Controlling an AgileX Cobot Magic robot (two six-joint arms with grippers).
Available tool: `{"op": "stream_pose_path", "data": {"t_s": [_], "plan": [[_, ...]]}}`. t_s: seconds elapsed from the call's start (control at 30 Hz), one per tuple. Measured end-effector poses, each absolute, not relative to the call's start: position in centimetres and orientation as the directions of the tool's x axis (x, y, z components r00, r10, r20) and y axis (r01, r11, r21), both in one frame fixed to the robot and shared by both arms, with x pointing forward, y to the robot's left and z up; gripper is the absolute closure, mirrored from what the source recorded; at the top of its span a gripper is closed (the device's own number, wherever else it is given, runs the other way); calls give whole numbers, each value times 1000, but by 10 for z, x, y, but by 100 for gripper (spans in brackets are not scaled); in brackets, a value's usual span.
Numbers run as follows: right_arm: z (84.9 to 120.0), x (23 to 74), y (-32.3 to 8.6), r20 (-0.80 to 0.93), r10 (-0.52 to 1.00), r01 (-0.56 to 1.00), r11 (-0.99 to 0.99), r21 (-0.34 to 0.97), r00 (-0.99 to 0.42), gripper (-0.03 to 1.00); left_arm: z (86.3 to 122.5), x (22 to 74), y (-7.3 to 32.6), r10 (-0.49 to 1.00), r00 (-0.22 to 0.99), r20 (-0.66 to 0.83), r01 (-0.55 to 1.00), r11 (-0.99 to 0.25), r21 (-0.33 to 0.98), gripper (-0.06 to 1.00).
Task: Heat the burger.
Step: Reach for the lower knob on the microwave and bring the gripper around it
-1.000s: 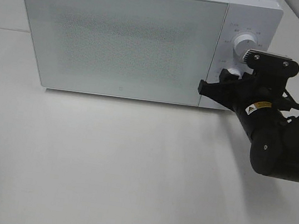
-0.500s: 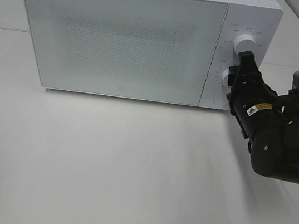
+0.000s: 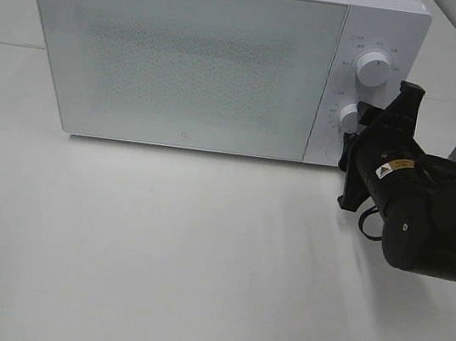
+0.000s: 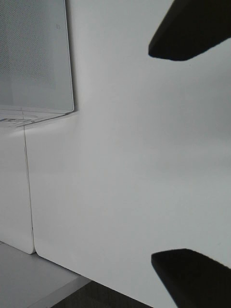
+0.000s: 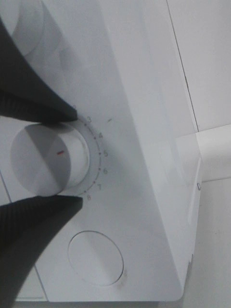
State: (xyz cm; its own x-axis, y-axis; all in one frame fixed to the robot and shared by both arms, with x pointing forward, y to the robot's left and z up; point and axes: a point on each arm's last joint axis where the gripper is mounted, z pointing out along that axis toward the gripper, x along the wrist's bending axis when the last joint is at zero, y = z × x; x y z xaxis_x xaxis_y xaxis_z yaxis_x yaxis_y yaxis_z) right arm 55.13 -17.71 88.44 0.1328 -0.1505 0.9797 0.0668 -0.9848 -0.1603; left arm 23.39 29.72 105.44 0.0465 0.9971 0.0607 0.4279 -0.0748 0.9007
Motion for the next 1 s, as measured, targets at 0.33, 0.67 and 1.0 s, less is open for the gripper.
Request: {"op": "stream_pose_path", "data": {"t_s": [0.33,0.67,1.0], "plan": [[884,551,-177,979,-156,68,-984,-166,133,53,1054,234,297,997,47,61,428,-75,901,-5],[884,551,-177,979,-156,68,-984,-166,133,53,1054,234,297,997,47,61,428,-75,901,-5],[885,551,-175,980,-149,94,-982,-162,133,46,1054,234,297,997,47,61,428,-75,901,-5]]}}
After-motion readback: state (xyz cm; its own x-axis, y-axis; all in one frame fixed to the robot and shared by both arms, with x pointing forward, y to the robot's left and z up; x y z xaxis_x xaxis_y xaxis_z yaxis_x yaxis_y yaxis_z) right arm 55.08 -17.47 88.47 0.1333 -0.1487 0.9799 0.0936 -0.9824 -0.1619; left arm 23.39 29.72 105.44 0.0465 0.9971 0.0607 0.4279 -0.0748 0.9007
